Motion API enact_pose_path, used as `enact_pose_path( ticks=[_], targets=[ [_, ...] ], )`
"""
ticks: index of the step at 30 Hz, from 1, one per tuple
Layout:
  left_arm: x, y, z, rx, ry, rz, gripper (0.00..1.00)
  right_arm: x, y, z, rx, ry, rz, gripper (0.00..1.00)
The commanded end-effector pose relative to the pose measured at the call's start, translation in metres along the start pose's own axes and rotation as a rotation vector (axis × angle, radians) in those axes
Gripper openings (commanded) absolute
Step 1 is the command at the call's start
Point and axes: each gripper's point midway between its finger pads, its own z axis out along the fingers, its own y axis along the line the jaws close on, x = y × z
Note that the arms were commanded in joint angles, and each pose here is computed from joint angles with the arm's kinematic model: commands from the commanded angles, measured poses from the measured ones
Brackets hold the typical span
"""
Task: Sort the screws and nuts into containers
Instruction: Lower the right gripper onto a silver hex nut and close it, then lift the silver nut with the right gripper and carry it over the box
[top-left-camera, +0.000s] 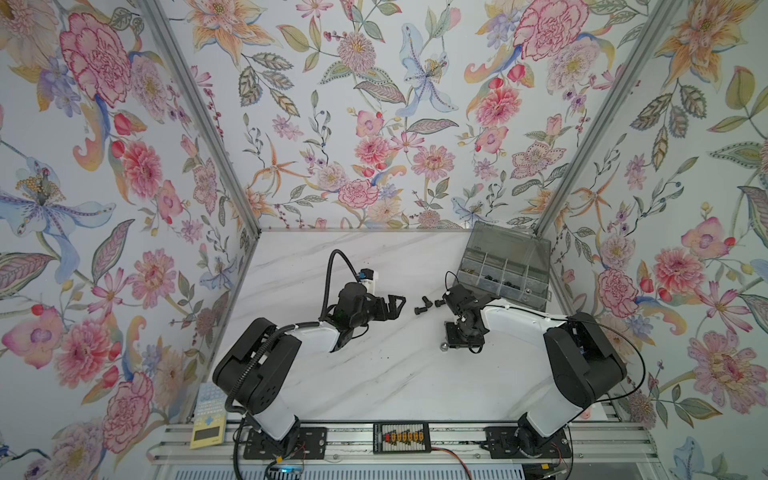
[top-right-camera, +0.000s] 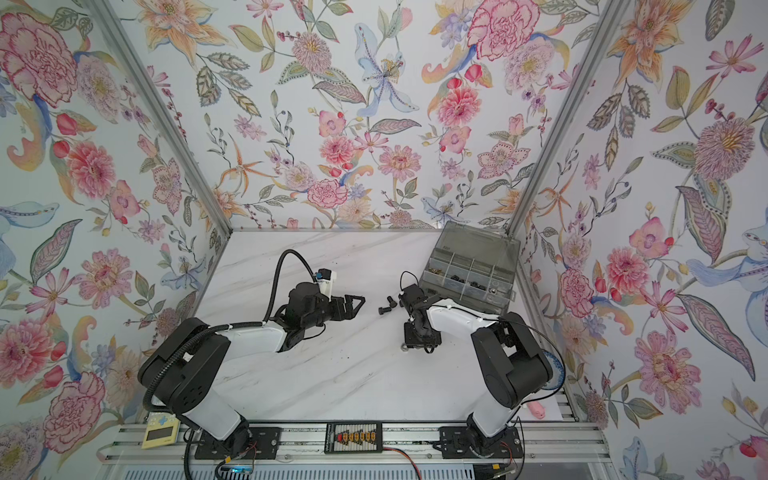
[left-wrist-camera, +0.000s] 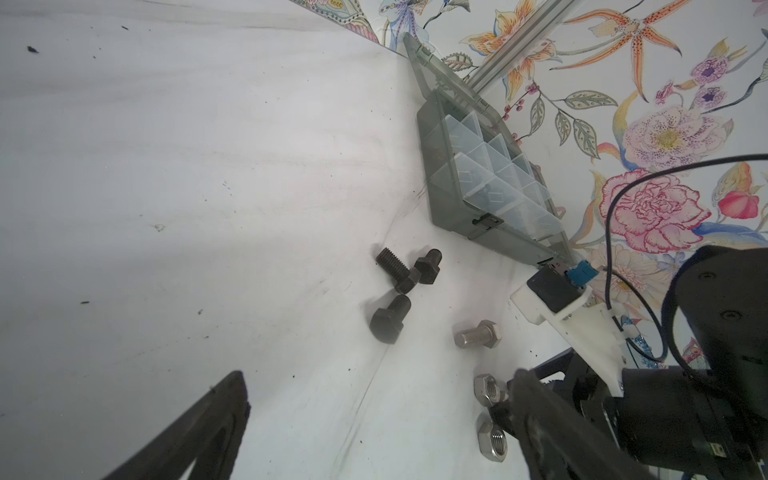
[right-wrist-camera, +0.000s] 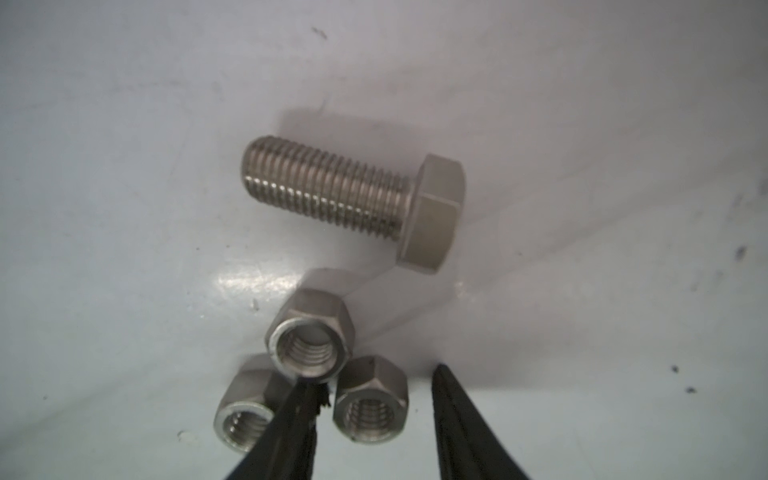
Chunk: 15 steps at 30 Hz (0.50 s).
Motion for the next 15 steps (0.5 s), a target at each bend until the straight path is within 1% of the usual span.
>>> enact_pose_path(
  ticks=[1, 7, 9, 13, 14, 15],
  targets=[
    [0.0012, -0.0001, 0.0016, -0.004, 0.003, -0.001, 0.99, 0.0084, -0.0003, 0.0161, 0.017, 0.041, 0.007, 0.41],
    [0.0008, 0.0001, 0.0026, -0.004, 0.003, 0.000, 0.99, 0.0111, -0.0004, 0.0156, 0.014, 0.044, 0.011, 0.34],
    [0.0008, -0.0007, 0.0032, -0.001, 0.005, -0.001, 1.00, 0.0126, 0.0002, 0.0160, 0.010, 0.049, 0.010, 0.31],
    [0.0012, 0.0001, 0.0028, -0.004, 0.005, -0.001, 0.99, 0.0134, 0.0002, 0.0175, 0.011, 0.055, 0.010, 0.13],
    [0.0012, 0.0005, 0.0027, -0.005, 0.004, -0.001, 1.00, 0.0126, -0.0004, 0.0177, 0.014, 0.053, 0.009, 0.07],
    [0.0012, -0.0002, 0.0024, -0.004, 0.004, -0.002, 0.99, 0.0119, -0.0012, 0.0176, 0.020, 0.050, 0.008, 0.00]
  ],
)
